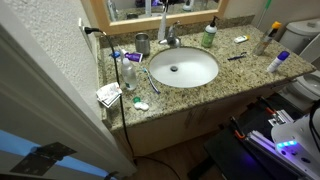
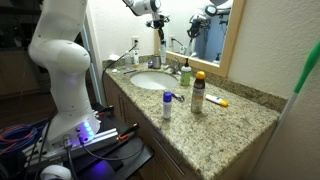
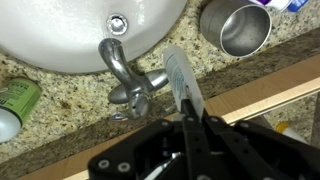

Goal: Move the white and blue tube to the left side of the countertop

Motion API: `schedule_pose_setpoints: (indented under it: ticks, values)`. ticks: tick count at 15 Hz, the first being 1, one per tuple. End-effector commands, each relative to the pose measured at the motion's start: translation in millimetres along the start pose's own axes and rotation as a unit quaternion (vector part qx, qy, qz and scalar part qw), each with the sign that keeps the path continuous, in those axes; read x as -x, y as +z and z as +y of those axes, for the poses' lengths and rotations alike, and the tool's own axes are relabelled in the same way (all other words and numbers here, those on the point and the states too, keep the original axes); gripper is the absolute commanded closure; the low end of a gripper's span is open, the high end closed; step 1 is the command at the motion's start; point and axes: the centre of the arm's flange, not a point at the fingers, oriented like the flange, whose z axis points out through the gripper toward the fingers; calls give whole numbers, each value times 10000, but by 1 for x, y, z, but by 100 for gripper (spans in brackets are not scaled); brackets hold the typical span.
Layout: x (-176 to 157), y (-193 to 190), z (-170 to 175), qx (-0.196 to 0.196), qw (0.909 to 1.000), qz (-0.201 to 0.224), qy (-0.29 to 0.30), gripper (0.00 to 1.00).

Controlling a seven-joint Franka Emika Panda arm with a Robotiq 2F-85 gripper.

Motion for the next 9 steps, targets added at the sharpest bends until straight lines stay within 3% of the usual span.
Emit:
schedule_pose_setpoints:
  ticks: [1,2,4,5,9]
  values:
    - [-23,9,-43,-28,9997,22,227,99]
    - [-6,14,-16,-24,9999,18,102,96]
    - [-8,17,-27,-72,9998,58,150,99]
    - [-7,29,-27,99,9998,18,150,99]
    - [-10,67,-44,176,9996,-59,216,99]
